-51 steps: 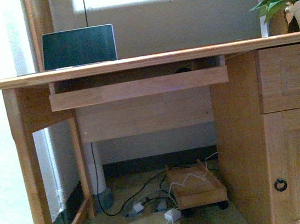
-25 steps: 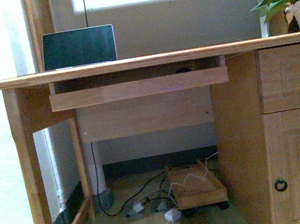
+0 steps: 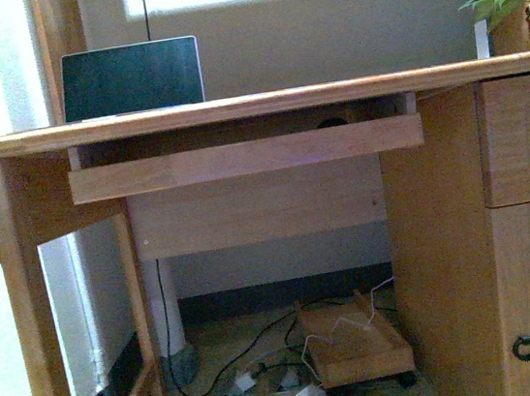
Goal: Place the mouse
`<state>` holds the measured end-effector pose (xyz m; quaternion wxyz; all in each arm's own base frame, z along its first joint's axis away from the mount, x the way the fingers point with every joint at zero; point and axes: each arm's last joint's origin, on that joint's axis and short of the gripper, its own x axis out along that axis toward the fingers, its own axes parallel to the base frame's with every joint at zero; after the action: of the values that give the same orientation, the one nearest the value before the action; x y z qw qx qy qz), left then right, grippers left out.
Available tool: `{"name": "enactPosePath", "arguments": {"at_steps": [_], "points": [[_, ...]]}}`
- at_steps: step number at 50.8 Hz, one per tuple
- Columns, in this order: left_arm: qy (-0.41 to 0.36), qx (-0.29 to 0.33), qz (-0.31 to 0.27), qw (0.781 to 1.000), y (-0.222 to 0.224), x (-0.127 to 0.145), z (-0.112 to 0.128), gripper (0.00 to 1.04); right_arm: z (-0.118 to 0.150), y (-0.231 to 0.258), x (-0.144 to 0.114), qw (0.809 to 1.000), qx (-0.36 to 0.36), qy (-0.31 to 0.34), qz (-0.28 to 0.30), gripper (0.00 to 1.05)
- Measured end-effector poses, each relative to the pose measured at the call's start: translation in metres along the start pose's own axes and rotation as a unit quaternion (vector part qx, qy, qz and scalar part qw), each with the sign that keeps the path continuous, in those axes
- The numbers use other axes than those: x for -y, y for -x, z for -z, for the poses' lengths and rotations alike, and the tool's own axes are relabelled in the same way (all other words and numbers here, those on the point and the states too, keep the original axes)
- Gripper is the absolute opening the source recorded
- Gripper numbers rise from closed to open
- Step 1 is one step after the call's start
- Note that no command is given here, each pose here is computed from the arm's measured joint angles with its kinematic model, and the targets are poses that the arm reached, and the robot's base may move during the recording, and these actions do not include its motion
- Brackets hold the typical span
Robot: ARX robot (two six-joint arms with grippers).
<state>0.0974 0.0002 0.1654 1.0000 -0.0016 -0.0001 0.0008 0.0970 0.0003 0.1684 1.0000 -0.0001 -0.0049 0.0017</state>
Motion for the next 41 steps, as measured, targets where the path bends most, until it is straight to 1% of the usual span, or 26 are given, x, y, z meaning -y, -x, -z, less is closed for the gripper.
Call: {"name": "enactPosePath", "arguments": {"at_steps": [41], "points": [[0.000, 0.001, 0.000, 1.000, 0.0001, 0.0000, -0.0001, 0.97, 0.0000, 0.0000, 0.0000, 1.000, 0.000, 0.000, 0.000, 0.97]]}}
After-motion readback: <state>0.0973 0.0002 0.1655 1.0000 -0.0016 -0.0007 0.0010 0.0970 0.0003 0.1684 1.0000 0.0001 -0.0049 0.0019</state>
